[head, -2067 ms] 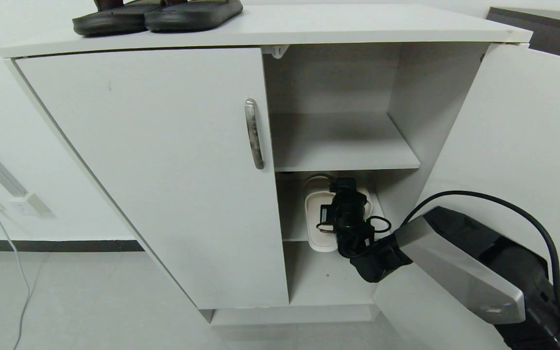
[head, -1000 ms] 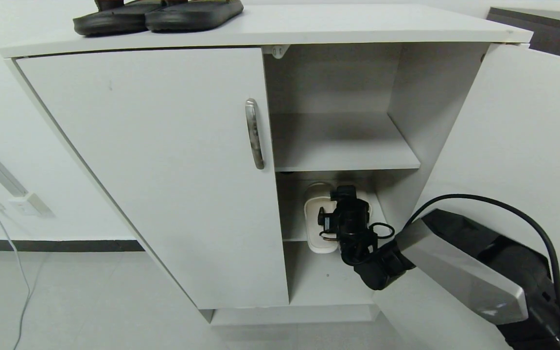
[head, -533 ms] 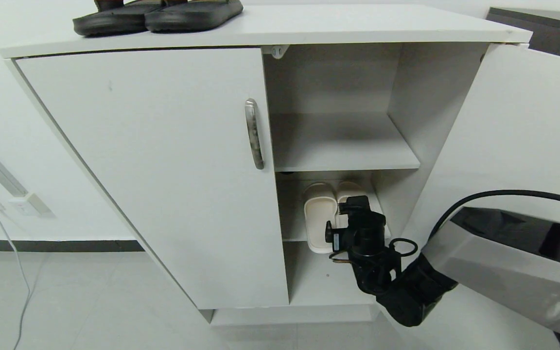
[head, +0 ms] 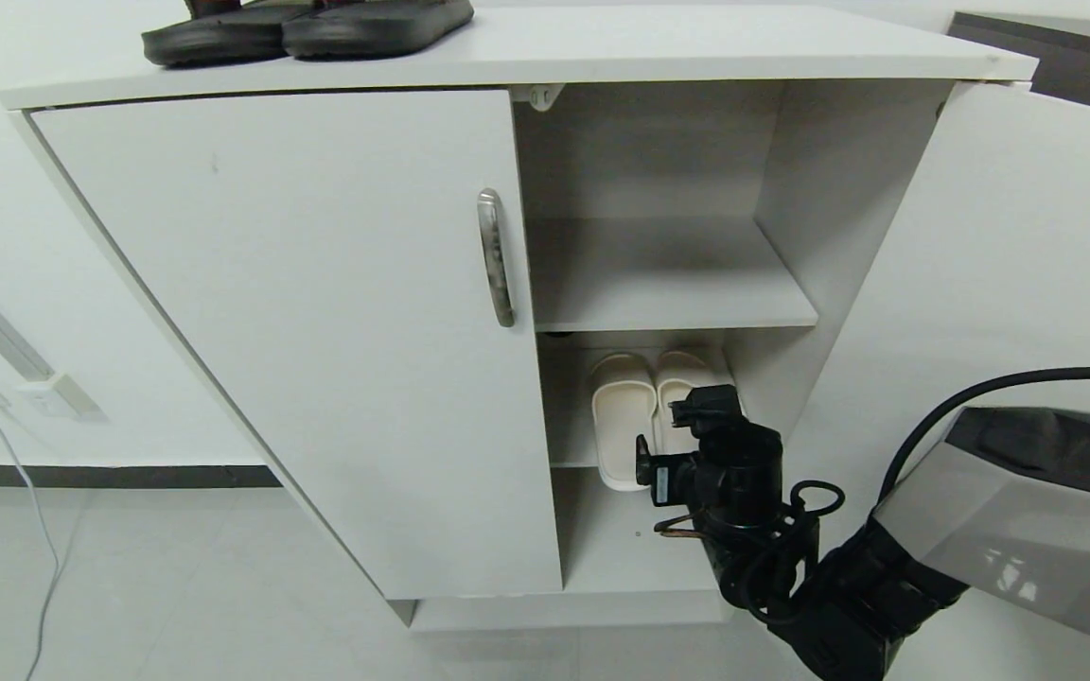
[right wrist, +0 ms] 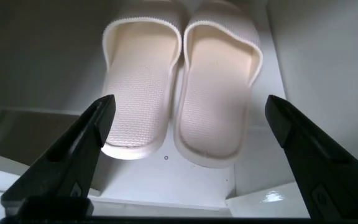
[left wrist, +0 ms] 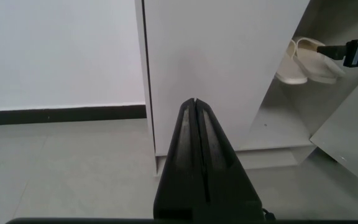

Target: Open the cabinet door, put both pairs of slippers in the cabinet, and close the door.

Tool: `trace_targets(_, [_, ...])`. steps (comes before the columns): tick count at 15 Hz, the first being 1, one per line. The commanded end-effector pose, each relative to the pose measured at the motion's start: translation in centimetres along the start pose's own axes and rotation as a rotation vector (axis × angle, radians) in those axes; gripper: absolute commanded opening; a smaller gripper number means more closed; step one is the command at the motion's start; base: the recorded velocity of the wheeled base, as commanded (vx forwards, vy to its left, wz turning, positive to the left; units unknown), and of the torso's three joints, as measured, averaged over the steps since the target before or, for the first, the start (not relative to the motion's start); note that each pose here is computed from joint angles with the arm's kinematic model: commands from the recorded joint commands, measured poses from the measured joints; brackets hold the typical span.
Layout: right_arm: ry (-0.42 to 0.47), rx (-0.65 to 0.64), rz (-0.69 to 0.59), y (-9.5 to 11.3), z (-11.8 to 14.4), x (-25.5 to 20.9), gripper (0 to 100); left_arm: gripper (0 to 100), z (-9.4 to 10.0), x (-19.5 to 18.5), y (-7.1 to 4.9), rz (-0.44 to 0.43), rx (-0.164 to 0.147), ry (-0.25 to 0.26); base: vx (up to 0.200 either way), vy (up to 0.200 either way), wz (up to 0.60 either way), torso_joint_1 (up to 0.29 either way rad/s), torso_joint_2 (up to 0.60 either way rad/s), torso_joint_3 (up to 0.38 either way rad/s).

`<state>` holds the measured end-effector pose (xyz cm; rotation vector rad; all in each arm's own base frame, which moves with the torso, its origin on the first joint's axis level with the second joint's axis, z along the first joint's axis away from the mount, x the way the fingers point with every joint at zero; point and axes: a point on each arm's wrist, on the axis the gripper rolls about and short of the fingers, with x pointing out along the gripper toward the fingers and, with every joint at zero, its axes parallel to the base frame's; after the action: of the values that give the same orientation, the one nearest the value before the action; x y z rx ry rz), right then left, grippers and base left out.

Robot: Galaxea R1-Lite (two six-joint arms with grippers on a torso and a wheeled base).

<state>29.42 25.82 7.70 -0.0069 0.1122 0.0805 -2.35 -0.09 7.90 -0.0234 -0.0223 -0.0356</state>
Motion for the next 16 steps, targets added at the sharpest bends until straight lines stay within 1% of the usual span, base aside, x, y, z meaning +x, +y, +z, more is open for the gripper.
trace_targets(1, [-0.002,0.001,0.004,0.04,0.12,-0.16,100,0,0.00,0.01,0.00,0.000,-0.001,0.001,-0.200,0.000,0.00,0.007,0.00,-0.007])
trace_targets(5, [0.004,-0.004,0.009,0.16,-0.07,-0.38,100,0,0.00,0.01,0.00,0.000,-0.001,0.001,-0.200,0.000,0.00,-0.002,0.00,-0.001])
trace_targets(16, [0.016,-0.016,0.013,0.15,-0.51,-0.62,100,0,0.00,0.01,0.00,0.000,-0.007,0.001,0.000,0.000,0.00,0.000,0.00,0.000])
